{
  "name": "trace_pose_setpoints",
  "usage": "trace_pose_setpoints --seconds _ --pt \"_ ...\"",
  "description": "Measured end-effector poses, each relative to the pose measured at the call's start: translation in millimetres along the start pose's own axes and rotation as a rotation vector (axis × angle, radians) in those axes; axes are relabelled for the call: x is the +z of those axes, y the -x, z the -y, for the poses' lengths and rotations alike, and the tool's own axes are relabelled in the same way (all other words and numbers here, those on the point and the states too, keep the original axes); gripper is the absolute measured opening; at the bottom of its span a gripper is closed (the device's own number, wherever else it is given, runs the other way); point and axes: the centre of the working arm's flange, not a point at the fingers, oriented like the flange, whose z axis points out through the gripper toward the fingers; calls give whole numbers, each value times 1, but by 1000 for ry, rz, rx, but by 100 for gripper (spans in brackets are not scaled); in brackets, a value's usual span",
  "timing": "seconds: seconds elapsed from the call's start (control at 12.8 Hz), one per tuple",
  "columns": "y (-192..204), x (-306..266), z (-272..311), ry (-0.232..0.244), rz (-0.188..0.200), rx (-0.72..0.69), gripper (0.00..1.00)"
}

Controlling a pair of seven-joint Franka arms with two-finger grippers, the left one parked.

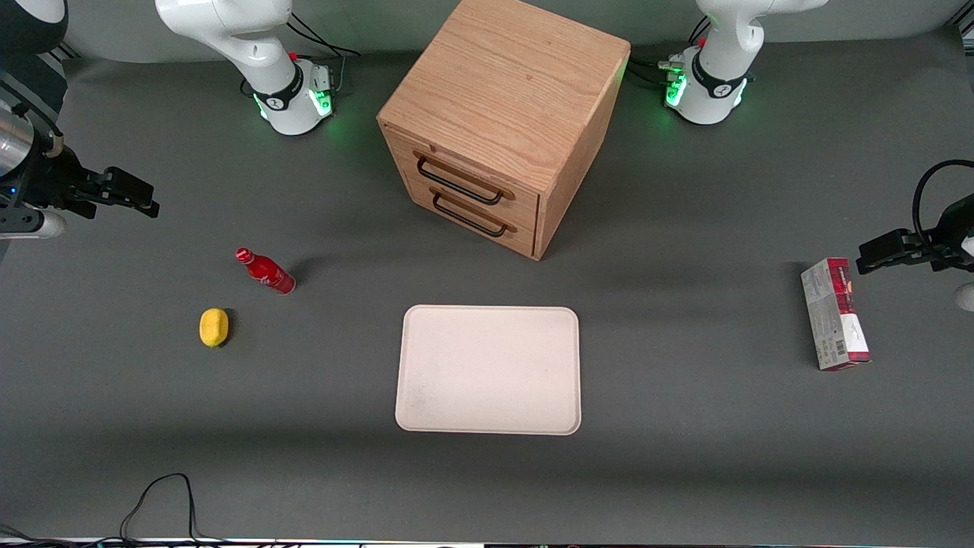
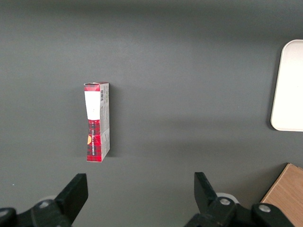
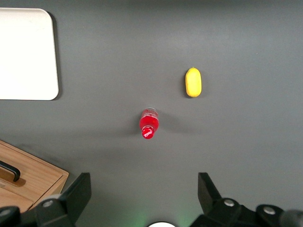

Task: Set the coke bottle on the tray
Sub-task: 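Move the right gripper down to the red Coca-Cola bottle, then close the right gripper around the bottle's cap end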

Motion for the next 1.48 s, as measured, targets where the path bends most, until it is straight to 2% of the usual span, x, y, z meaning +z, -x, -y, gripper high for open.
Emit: trace_pose_setpoints --seconds 0.23,0.47,0.62,1.01,1.25,1.48 --pt "-2 3 0 1 7 0 100" --pt "-5 22 1 2 41 0 100" --pt "-14 67 2 0 23 -2 100" --pt "-2 224 7 -10 -68 -8 100" --pt "18 269 15 -23 -62 -12 100" --pt "27 284 17 -23 -54 -16 100"
